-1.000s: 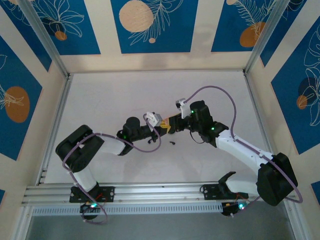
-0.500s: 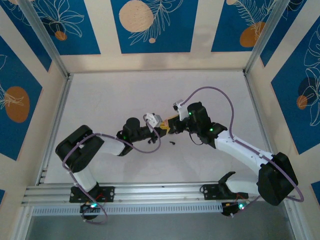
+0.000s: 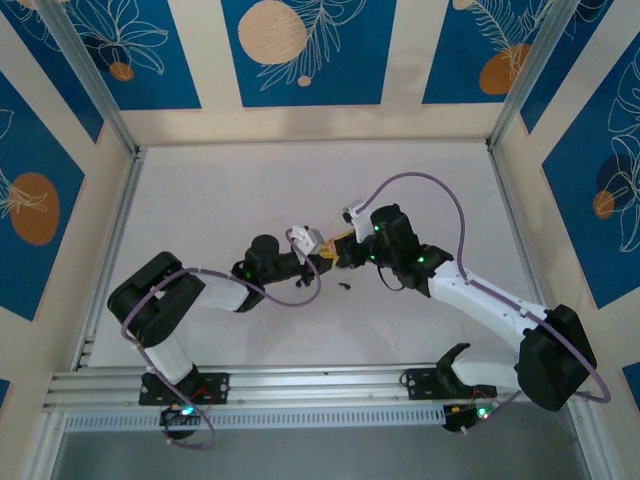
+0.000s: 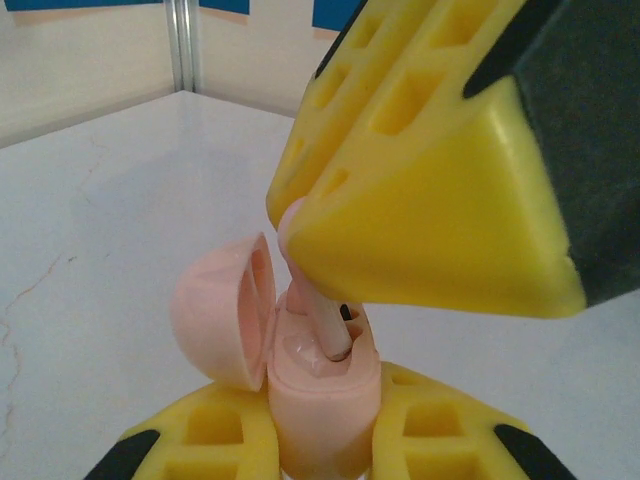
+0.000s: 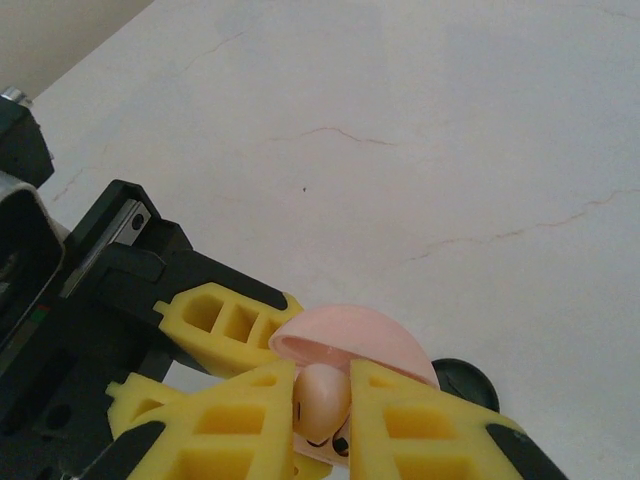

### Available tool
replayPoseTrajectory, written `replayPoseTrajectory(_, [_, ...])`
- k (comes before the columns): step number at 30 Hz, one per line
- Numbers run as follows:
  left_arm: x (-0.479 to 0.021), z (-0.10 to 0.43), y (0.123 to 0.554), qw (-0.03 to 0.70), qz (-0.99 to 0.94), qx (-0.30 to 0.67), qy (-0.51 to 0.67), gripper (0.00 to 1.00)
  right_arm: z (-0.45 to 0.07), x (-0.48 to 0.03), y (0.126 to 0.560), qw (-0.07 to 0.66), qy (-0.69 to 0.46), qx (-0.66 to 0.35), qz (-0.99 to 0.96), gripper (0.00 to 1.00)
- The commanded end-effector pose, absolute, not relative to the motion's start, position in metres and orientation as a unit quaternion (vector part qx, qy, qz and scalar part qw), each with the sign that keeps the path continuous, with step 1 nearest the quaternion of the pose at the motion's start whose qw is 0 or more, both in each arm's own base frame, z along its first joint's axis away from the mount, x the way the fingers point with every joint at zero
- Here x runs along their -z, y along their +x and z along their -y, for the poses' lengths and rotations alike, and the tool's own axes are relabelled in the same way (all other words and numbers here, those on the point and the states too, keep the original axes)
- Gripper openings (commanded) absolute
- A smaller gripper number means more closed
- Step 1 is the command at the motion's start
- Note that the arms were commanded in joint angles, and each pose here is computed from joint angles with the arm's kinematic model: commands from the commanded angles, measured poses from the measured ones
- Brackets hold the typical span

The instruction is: Insert wireless bluetooth earbuds into charging case

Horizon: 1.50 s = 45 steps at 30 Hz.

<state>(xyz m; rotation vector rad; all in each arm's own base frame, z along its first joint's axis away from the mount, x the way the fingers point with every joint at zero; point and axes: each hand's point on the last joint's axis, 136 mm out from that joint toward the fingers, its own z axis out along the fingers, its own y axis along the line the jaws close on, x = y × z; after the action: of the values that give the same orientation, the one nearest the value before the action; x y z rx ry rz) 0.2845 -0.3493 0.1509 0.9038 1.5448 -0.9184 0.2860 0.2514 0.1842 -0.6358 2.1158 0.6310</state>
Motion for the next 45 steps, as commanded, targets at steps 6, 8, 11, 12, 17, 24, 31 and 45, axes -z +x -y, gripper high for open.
replayPoseTrajectory(6, [-0.183,0.351,0.281,0.575,-0.609,0.385,0.388,0.04,-0.249,-0.192,0.285,0.420,-0.279,-0.202,-0.839,0.17])
replayPoseTrajectory(8, [-0.183,0.351,0.281,0.574,-0.609,0.384,0.389,0.04,-0.248,-0.191,0.286,0.419,-0.282,-0.192,-0.841,0.17])
replayPoseTrajectory(11, [-0.183,0.351,0.281,0.574,-0.610,0.383,0.389,0.04,-0.246,-0.190,0.288,0.419,-0.283,-0.177,-0.844,0.16])
replayPoseTrajectory(12, [-0.183,0.351,0.281,0.575,-0.609,0.382,0.390,0.04,-0.245,-0.189,0.289,0.420,-0.281,-0.172,-0.846,0.17])
replayPoseTrajectory(17, [-0.181,0.351,0.281,0.572,-0.612,0.379,0.392,0.04,-0.244,-0.193,0.291,0.427,-0.283,-0.161,-0.844,0.17])
replayPoseTrajectory(24, [-0.184,0.350,0.280,0.576,-0.609,0.378,0.393,0.04,-0.255,-0.188,0.279,0.405,-0.304,-0.196,-0.840,0.17])
replayPoseTrajectory(31, [-0.188,0.348,0.279,0.579,-0.606,0.379,0.393,0.04,-0.262,-0.180,0.273,0.383,-0.311,-0.219,-0.842,0.18])
replayPoseTrajectory(45, [-0.188,0.346,0.275,0.579,-0.605,0.370,0.403,0.04,-0.241,-0.172,0.286,0.377,-0.276,-0.179,-0.866,0.18])
